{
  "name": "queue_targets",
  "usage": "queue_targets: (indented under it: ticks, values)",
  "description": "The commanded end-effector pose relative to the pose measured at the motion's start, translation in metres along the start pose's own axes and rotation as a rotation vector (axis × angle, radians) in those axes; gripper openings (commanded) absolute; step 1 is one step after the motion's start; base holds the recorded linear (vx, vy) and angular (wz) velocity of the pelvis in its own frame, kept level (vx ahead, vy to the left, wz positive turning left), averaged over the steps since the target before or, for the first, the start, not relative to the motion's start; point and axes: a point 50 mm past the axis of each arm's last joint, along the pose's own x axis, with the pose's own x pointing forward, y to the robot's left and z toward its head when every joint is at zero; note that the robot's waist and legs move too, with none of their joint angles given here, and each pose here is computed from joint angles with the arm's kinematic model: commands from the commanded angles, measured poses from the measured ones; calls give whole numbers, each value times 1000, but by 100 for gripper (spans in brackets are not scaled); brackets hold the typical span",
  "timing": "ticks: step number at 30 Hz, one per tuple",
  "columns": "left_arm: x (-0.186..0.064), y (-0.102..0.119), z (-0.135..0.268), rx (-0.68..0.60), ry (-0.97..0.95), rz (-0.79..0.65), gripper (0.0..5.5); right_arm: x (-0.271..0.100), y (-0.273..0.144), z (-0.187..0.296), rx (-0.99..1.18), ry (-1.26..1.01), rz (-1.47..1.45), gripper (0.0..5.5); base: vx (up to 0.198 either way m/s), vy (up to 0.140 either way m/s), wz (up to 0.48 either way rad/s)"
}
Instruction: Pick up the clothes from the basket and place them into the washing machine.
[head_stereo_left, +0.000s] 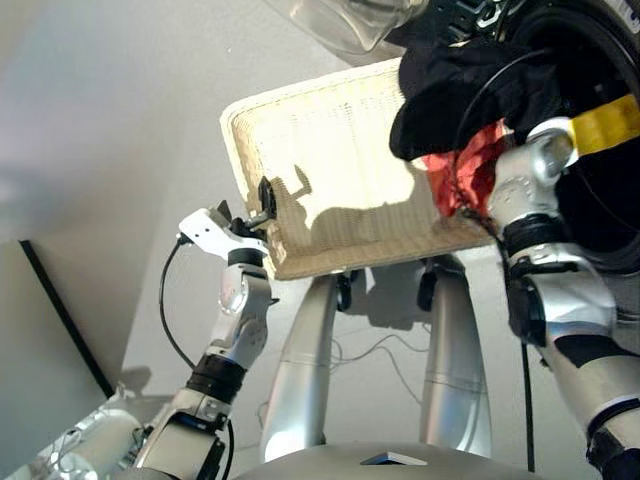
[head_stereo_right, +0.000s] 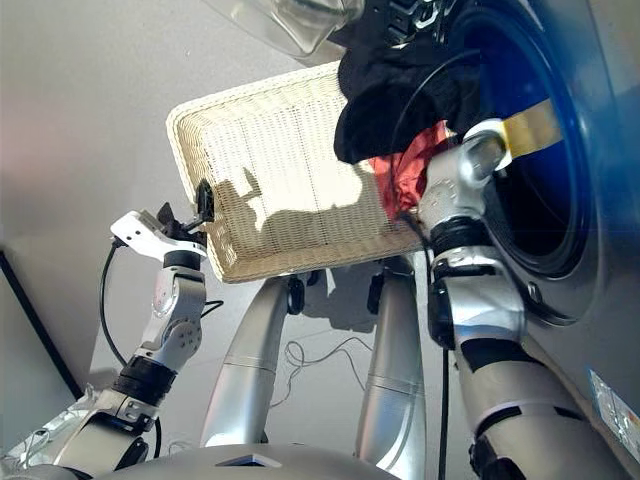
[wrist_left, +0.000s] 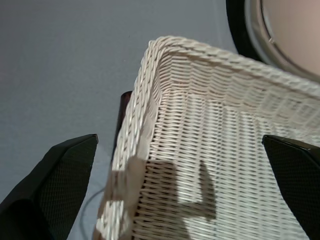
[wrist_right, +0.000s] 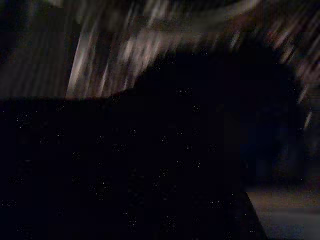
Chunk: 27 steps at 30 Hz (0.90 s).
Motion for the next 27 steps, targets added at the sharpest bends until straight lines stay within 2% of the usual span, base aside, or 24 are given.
queue_targets:
  ticks: [1, 3, 5, 12, 13, 14, 15, 22, 27]
  values:
    - [5, 11, 19, 70, -93, 20, 550, 22, 7, 91, 172, -401, -39, 0, 0, 0, 0]
    - [4, 11, 18, 77, -90, 16, 550, 23, 5, 93, 158, -419, -61, 0, 30, 5, -182]
    - [3, 14, 18, 73, -96, 36, 550, 25, -14, 76, 94, -390, -114, 0, 0, 0, 0]
    - [6, 14, 15, 61, -89, 50, 550, 7, -40, 16, 5, -197, -161, 0, 0, 0, 0]
    - [6, 16, 15, 64, -91, 54, 550, 5, -43, 6, -32, -156, -137, 28, 0, 0, 0]
    - [7, 18, 15, 62, -90, 60, 550, 0, -45, -10, -59, -75, -70, 496, 0, 0, 0]
    - [7, 20, 16, 67, -92, 64, 550, -1, -47, -19, -101, -36, -35, 550, 0, 0, 0]
    - [4, 33, 8, 83, -39, 82, 550, -33, -56, -78, -208, 277, 231, 550, 0, 0, 0]
    - [3, 40, 5, 104, -12, 78, 550, -64, -59, -108, -421, 410, 513, 550, 0, 0, 0]
